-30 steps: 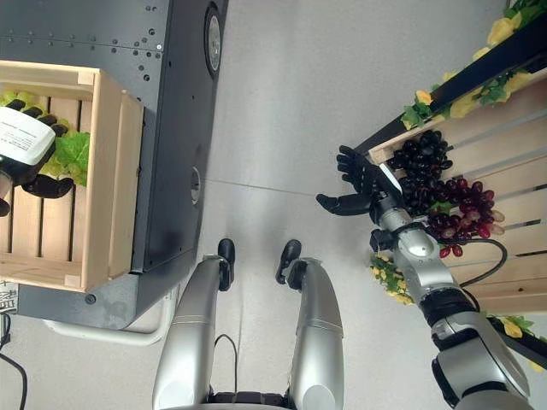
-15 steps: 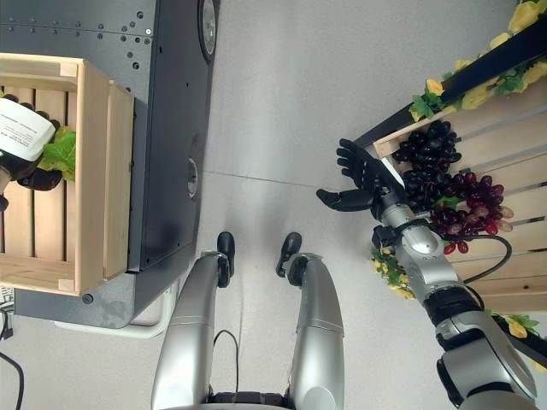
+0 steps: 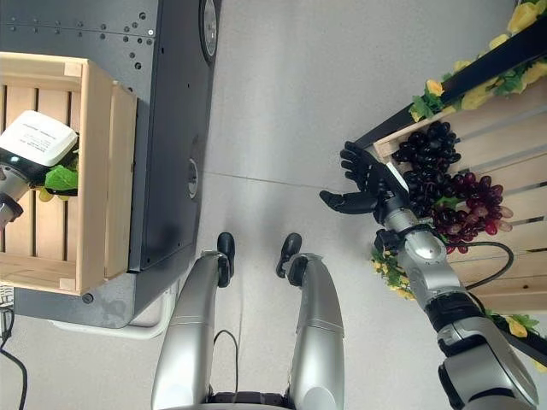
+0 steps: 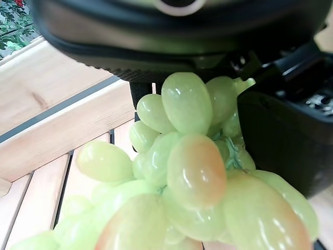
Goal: Pick up the fruits from the basket on one side to the basket on the other side
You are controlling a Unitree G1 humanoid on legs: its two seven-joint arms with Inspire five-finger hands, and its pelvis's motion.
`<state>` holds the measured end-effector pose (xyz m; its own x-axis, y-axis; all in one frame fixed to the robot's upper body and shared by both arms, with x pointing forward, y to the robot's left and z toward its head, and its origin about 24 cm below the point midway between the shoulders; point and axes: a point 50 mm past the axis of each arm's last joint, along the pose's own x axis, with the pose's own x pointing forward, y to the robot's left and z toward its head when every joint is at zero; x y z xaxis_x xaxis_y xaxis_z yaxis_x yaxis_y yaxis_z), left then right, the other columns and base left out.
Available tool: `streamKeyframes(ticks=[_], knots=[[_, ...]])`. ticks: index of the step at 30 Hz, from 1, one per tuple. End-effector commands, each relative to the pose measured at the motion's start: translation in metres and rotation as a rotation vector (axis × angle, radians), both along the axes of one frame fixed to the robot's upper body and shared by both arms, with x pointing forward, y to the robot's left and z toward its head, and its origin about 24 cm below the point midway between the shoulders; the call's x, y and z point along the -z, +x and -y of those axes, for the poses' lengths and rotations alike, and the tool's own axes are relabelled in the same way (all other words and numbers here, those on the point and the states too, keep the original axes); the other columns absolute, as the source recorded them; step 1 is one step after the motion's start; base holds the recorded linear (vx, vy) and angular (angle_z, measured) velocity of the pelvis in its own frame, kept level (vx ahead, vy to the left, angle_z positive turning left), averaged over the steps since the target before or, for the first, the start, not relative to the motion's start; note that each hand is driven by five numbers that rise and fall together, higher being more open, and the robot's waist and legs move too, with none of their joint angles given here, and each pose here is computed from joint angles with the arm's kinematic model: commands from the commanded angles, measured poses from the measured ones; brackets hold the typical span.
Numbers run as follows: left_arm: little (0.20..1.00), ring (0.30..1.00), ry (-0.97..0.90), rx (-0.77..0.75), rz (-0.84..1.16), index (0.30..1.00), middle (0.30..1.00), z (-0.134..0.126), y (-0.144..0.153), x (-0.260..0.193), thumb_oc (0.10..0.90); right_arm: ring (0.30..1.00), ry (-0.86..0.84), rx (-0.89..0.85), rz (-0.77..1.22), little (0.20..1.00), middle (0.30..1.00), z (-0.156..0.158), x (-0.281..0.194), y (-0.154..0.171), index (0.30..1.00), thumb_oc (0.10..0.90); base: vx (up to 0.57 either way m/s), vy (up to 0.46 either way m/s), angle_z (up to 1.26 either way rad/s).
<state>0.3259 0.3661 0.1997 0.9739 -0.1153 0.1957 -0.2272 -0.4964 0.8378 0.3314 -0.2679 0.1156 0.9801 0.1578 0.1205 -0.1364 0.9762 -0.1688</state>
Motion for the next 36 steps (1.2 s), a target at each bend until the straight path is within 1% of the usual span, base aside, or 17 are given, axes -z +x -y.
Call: streamKeyframes(ticks=[1, 2, 9, 10, 11, 13, 14, 15, 16, 18, 19, 21, 23, 26, 29, 33, 36], knots=[[0.300, 0.300, -0.162, -0.021, 0.278, 0.300, 0.300, -0.016, -0.015, -0.044, 0.400, 0.900, 0.025, 0.024, 0.268, 0.900, 0.900, 0.020, -0.054, -0.013, 0.900, 0.800, 0.00, -0.040, 0.01], [0.300, 0.300, -0.167, -0.022, 0.283, 0.300, 0.300, -0.017, -0.016, -0.044, 0.400, 0.900, 0.026, 0.023, 0.268, 0.900, 0.900, 0.020, -0.053, -0.013, 0.900, 0.800, 0.01, -0.059, 0.00], [0.300, 0.300, -0.544, -0.137, 0.563, 0.300, 0.300, -0.045, -0.041, -0.042, 0.400, 0.900, 0.052, -0.016, 0.259, 0.900, 0.900, 0.004, -0.040, -0.018, 0.900, 0.800, 0.00, -0.057, -0.02], [0.300, 0.300, -0.568, -0.148, 0.580, 0.300, 0.300, -0.048, -0.043, -0.041, 0.400, 0.900, 0.053, -0.019, 0.259, 0.900, 0.900, 0.002, -0.038, -0.018, 0.900, 0.800, 0.00, -0.076, -0.04], [0.300, 0.300, -0.661, -0.188, 0.638, 0.300, 0.300, -0.055, -0.050, -0.038, 0.400, 0.900, 0.058, -0.028, 0.252, 0.900, 0.900, -0.004, -0.033, -0.019, 0.900, 0.800, -0.01, -0.086, -0.02], [0.300, 0.300, -0.827, -0.219, 0.711, 0.300, 0.300, -0.062, -0.055, -0.031, 0.400, 0.900, 0.059, -0.032, 0.243, 0.900, 0.900, -0.012, -0.028, -0.019, 0.900, 0.800, 0.00, -0.089, -0.02], [0.300, 0.300, -0.921, -0.210, 0.745, 0.300, 0.300, -0.063, -0.057, -0.027, 0.400, 0.900, 0.062, -0.031, 0.241, 0.900, 0.900, -0.016, -0.026, -0.019, 0.900, 0.800, 0.01, -0.061, -0.04], [0.300, 0.300, -0.953, -0.202, 0.758, 0.300, 0.300, -0.063, -0.058, -0.025, 0.400, 0.900, 0.062, -0.030, 0.240, 0.900, 0.900, -0.018, -0.025, -0.019, 0.900, 0.800, 0.02, -0.066, -0.07], [0.300, 0.300, -1.068, -0.172, 0.775, 0.300, 0.300, -0.059, -0.057, -0.018, 0.400, 0.900, 0.063, -0.031, 0.235, 0.900, 0.900, -0.023, -0.023, -0.019, 0.900, 0.800, 0.02, -0.056, -0.07], [0.300, 0.300, -1.187, -0.123, 0.786, 0.300, 0.300, -0.055, -0.055, -0.015, 0.400, 0.900, 0.063, -0.033, 0.234, 0.900, 0.900, -0.027, -0.021, -0.019, 0.900, 0.800, 0.02, -0.060, -0.05], [0.300, 0.300, -1.314, -0.069, 0.801, 0.300, 0.300, -0.049, -0.054, -0.011, 0.400, 0.900, 0.065, -0.034, 0.226, 0.900, 0.900, -0.030, -0.019, -0.020, 0.900, 0.800, 0.04, -0.057, -0.03], [0.300, 0.300, -1.387, -0.033, 0.792, 0.300, 0.300, -0.046, -0.054, -0.004, 0.400, 0.900, 0.069, -0.038, 0.215, 0.900, 0.900, -0.032, -0.015, -0.021, 0.900, 0.800, 0.05, -0.043, -0.05], [0.300, 0.300, -1.488, 0.042, 0.750, 0.300, 0.300, -0.035, -0.054, 0.009, 0.400, 0.900, 0.081, -0.042, 0.186, 0.900, 0.900, -0.034, -0.005, -0.026, 0.900, 0.800, 0.08, -0.047, -0.03], [0.300, 0.300, -1.565, 0.109, 0.705, 0.300, 0.300, -0.025, -0.052, 0.017, 0.400, 0.900, 0.087, -0.039, 0.159, 0.900, 0.900, -0.034, 0.004, -0.029, 0.900, 0.800, 0.07, -0.053, -0.02], [0.300, 0.300, -1.632, 0.198, 0.582, 0.300, 0.300, -0.008, -0.046, 0.023, 0.400, 0.900, 0.091, -0.032, 0.139, 0.900, 0.900, -0.035, 0.012, -0.032, 0.900, 0.800, 0.01, -0.067, 0.00], [0.300, 0.300, -1.705, 0.253, 0.377, 0.300, 0.300, 0.007, -0.043, 0.030, 0.400, 0.900, 0.095, -0.008, 0.137, 0.900, 0.900, -0.030, 0.012, -0.035, 0.900, 0.800, 0.07, -0.067, -0.06], [0.300, 0.300, -1.744, 0.317, 0.321, 0.300, 0.300, 0.011, -0.045, 0.026, 0.400, 0.900, 0.099, 0.010, 0.130, 0.900, 0.900, -0.029, 0.011, -0.035, 0.900, 0.800, 0.07, -0.054, -0.07]])
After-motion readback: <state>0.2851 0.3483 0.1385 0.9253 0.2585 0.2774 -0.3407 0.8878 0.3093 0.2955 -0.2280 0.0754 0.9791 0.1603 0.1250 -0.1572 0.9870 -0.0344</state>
